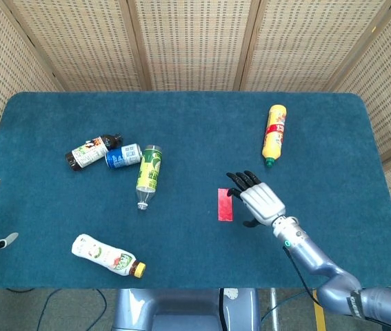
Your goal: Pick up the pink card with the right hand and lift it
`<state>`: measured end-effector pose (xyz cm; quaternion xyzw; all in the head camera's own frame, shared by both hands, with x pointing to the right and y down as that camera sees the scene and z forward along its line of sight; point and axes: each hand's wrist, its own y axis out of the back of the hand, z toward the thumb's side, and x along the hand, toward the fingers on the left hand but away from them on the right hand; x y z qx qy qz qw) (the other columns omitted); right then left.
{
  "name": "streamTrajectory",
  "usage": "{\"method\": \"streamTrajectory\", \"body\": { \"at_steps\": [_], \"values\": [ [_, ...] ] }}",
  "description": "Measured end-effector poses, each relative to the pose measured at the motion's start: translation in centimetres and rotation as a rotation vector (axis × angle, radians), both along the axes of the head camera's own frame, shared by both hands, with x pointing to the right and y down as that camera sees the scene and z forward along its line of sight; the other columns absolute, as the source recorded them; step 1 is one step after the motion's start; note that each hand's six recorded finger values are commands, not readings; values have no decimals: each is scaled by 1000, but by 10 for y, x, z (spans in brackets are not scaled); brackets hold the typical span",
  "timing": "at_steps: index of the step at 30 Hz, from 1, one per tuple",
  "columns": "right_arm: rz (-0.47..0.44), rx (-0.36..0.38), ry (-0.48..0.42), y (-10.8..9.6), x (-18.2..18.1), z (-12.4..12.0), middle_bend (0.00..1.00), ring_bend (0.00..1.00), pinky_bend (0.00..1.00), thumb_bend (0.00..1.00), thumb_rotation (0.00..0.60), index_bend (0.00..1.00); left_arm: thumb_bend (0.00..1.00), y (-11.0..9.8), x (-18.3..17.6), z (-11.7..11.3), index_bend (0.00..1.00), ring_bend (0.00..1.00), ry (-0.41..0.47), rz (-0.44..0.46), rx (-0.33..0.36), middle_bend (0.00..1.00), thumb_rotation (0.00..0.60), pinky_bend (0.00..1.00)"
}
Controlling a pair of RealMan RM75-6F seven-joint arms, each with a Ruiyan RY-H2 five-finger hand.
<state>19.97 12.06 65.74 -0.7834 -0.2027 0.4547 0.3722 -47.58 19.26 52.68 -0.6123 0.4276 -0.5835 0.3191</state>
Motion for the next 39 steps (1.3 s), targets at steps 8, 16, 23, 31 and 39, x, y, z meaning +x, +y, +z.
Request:
{"method": "streamTrajectory", "body": {
  "at_steps": [8,16,23,31,39],
  "values": [
    [-7,0,47,1,-30,37,0,0,0,17,600,396,0,-2,-1,4,0,0,-4,-4,-12,0,600,0],
    [-36,10,118,16,-32,58,0,0,0,23,600,411,0,-1,-1,2,0,0,3,-4,-10,0,600,0],
    [-26,4,117,23,-34,65,0,0,0,22,600,415,0,0,1,3,0,0,3,5,-14,0,600,0],
    [-11,-1,122,20,-38,72,0,0,0,23,600,421,0,0,2,8,0,0,-4,8,-29,0,600,0],
    [15,-26,137,21,-46,85,0,0,0,23,600,433,0,-1,0,9,0,0,-7,1,-34,0,600,0]
  ]
}}
